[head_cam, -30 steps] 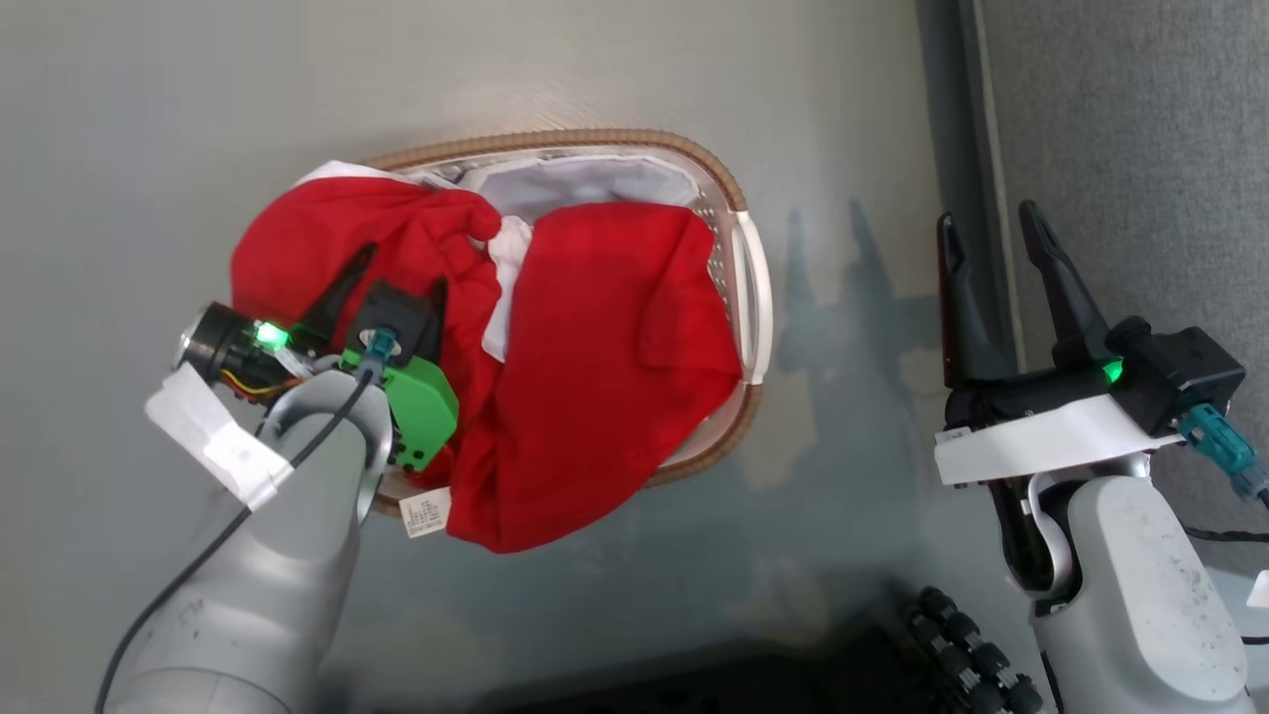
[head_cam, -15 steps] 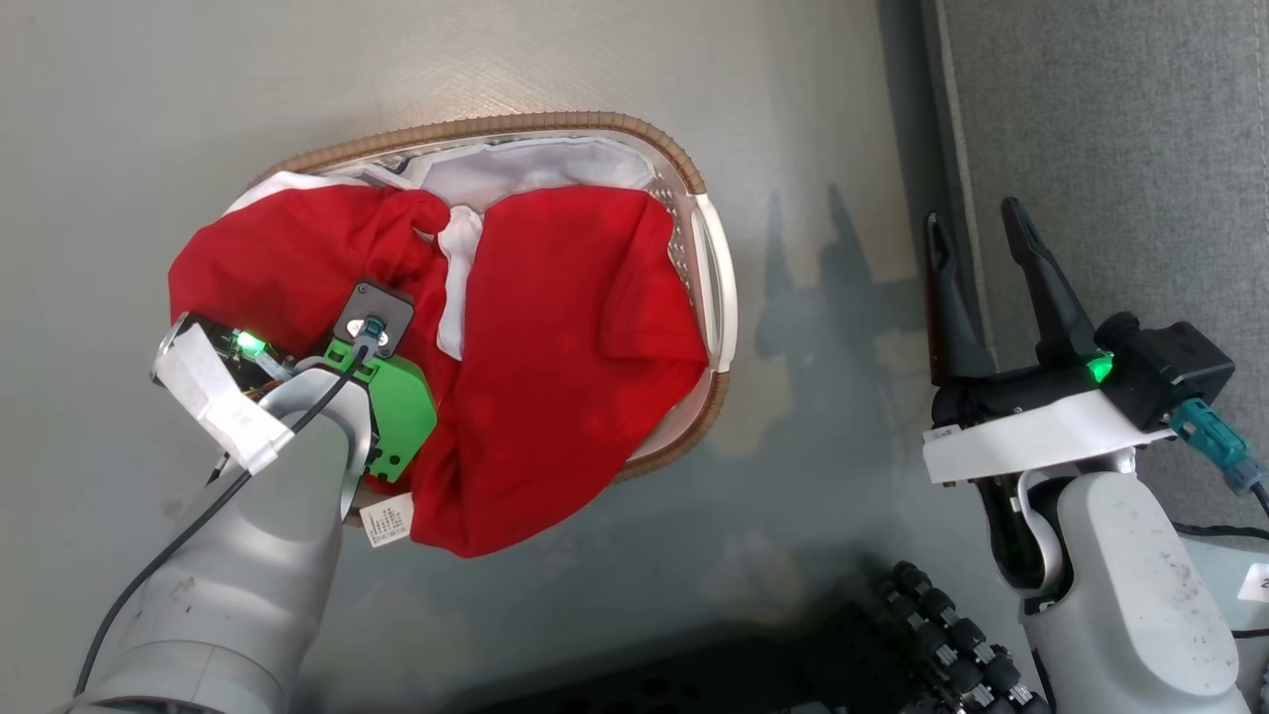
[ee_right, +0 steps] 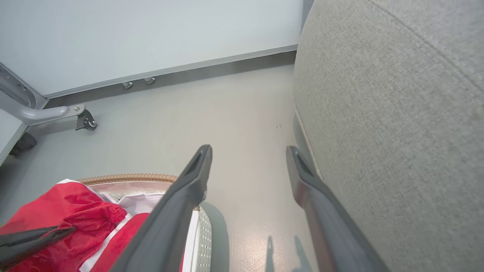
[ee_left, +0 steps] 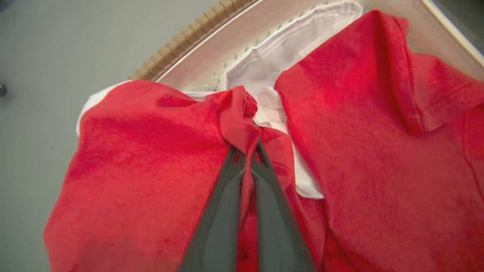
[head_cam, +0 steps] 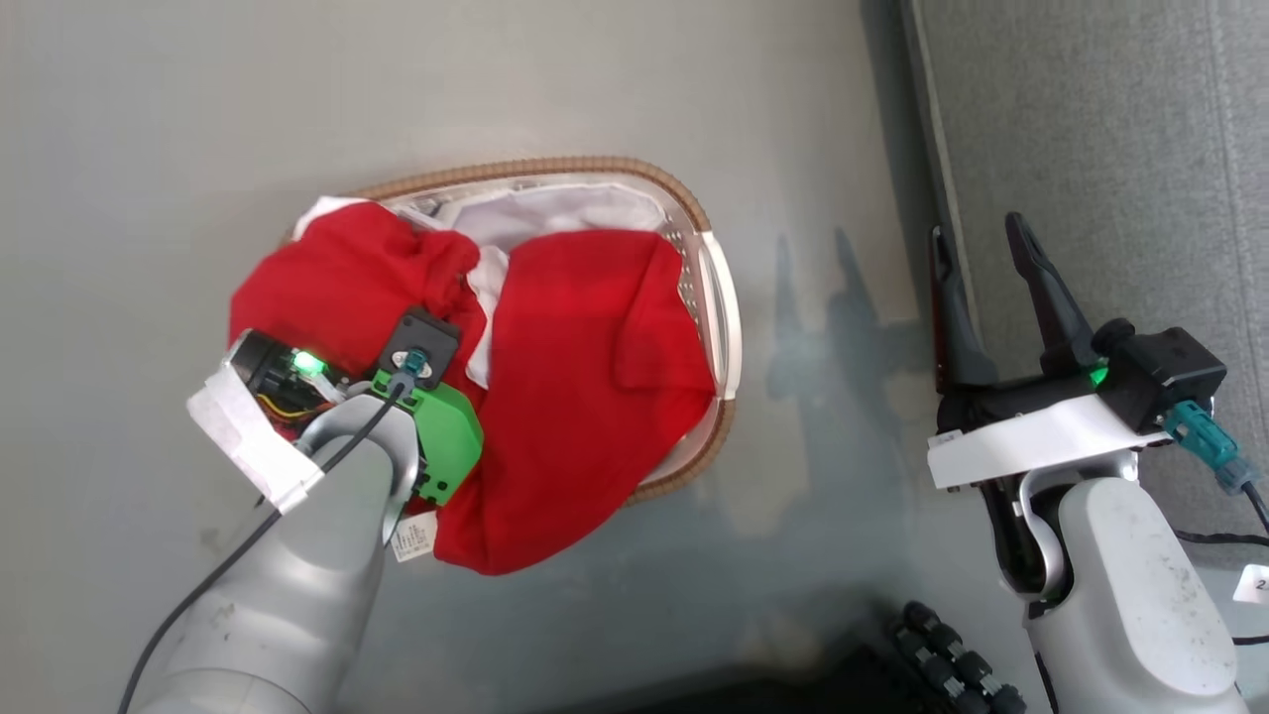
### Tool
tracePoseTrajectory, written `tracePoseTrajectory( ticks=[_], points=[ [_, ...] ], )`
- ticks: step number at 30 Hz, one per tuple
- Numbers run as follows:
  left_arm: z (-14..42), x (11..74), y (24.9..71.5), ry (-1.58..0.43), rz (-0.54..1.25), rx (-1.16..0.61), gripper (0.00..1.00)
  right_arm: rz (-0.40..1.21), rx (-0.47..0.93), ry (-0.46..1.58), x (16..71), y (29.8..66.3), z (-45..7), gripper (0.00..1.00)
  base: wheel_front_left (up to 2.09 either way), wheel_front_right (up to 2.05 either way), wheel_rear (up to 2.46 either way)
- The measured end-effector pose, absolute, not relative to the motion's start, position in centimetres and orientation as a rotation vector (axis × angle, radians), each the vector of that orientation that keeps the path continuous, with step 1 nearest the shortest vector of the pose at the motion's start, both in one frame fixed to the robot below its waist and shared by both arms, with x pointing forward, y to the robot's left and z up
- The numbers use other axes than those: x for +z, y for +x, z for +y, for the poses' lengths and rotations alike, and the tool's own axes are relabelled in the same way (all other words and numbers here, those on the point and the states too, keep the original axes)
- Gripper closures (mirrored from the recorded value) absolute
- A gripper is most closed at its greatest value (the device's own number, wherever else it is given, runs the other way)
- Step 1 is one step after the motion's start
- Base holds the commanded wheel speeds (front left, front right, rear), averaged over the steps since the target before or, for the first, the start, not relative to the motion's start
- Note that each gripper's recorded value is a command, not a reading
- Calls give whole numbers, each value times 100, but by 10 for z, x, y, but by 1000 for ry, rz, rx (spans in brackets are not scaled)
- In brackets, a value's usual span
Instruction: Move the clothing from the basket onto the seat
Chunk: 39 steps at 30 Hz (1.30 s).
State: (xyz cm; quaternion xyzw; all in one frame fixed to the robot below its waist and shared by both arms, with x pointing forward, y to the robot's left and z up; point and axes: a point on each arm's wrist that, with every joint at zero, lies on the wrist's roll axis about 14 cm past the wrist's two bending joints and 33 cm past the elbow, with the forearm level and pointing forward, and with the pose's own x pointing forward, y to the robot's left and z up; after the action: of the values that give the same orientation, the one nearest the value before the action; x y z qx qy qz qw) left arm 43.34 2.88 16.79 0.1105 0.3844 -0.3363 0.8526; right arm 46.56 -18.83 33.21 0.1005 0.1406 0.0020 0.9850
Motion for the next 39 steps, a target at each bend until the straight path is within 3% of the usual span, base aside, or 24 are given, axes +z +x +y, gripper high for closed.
tracePoseTrajectory(
  ticks=[12, 21, 30, 39],
  points=[
    [0, 285, 454, 167, 492, -744, 100, 217, 22, 191, 381, 440, -182, 0, 0, 0, 0],
    [-17, 375, 439, 193, 288, -819, 100, 149, 80, 196, 422, 409, -163, 0, 0, 0, 0],
    [-29, 510, 443, 215, 0, -860, 100, 46, 134, 196, 466, 375, -147, 0, 0, 0, 0],
    [-28, 629, 437, 279, -244, -855, 100, -111, 188, 170, 519, 364, -135, 0, 0, 0, 0]
  ],
)
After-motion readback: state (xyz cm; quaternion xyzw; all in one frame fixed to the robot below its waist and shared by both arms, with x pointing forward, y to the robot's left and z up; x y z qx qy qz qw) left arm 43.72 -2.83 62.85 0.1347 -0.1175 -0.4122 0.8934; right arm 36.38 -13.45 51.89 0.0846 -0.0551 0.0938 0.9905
